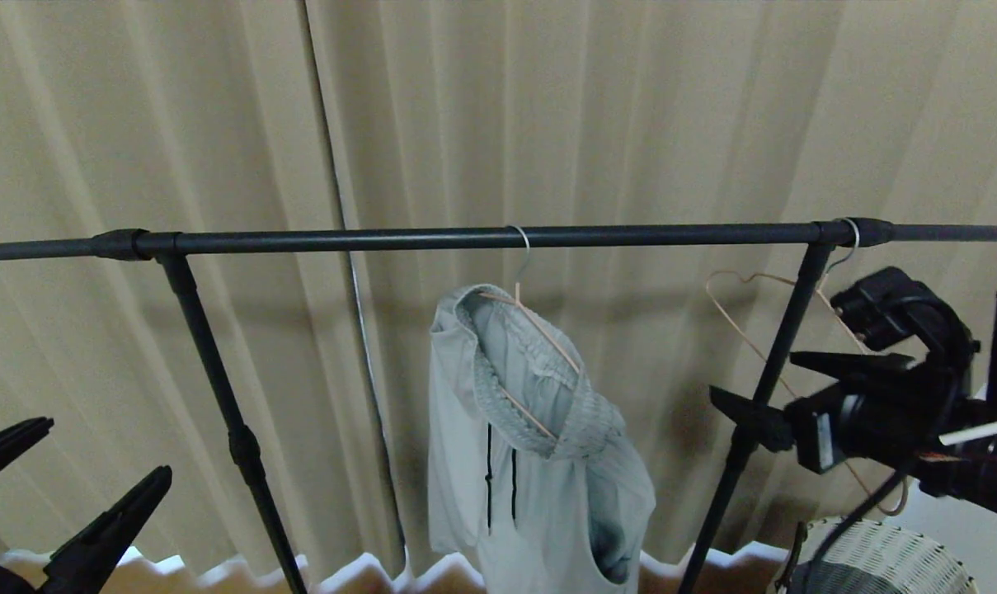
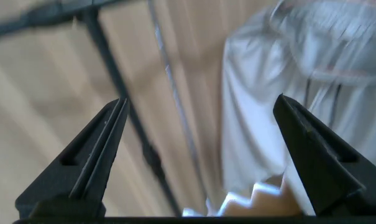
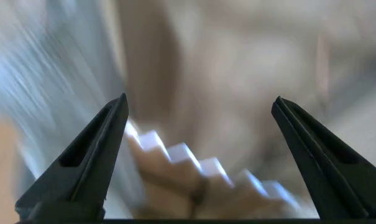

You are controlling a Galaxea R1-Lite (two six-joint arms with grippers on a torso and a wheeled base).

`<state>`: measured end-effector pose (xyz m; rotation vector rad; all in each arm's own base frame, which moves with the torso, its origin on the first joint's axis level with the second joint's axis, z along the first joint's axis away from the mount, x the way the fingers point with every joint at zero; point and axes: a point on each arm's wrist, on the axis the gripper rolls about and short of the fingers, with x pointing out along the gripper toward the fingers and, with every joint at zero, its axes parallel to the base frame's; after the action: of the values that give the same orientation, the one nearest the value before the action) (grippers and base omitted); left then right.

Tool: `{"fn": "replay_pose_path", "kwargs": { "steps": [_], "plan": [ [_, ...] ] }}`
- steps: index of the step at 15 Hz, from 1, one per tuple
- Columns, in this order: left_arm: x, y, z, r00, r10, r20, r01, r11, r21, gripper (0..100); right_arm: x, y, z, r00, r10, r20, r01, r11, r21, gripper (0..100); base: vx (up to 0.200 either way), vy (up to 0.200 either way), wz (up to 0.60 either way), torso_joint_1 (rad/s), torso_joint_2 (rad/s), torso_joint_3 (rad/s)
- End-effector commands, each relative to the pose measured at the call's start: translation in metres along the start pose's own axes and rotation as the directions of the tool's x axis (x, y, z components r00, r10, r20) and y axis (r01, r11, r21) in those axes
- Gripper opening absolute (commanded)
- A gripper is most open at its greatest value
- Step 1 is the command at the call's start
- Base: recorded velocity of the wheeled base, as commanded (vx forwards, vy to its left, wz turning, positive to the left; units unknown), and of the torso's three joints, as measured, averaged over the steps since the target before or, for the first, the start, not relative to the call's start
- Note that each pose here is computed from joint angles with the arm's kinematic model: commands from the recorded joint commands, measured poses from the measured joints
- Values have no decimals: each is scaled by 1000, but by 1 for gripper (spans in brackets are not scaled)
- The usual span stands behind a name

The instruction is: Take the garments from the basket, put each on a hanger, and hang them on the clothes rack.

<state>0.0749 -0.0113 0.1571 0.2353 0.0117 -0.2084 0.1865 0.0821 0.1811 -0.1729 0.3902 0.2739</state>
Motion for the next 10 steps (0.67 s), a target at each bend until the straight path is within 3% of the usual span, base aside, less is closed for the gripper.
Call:
{"fn": "replay_pose_path", "kwargs": {
  "steps": [1, 3, 10],
  "plan": [
    [-16, 3, -3, 996, 79, -37, -79, 997, 6, 100, -34, -8, -23, 996, -86, -21, 85, 996, -27, 100, 0, 0, 0, 0, 0, 0],
    [-19, 4, -3, 991, 77, -106, -78, 997, -8, 100, -40, -9, -36, 995, -89, -38, 87, 994, -62, 100, 0, 0, 0, 0, 0, 0],
    [-19, 6, 7, 994, 85, -70, -85, 996, -3, 100, -73, -16, -57, 993, -110, 32, 111, 992, -61, 100, 0, 0, 0, 0, 0, 0]
  ]
}}
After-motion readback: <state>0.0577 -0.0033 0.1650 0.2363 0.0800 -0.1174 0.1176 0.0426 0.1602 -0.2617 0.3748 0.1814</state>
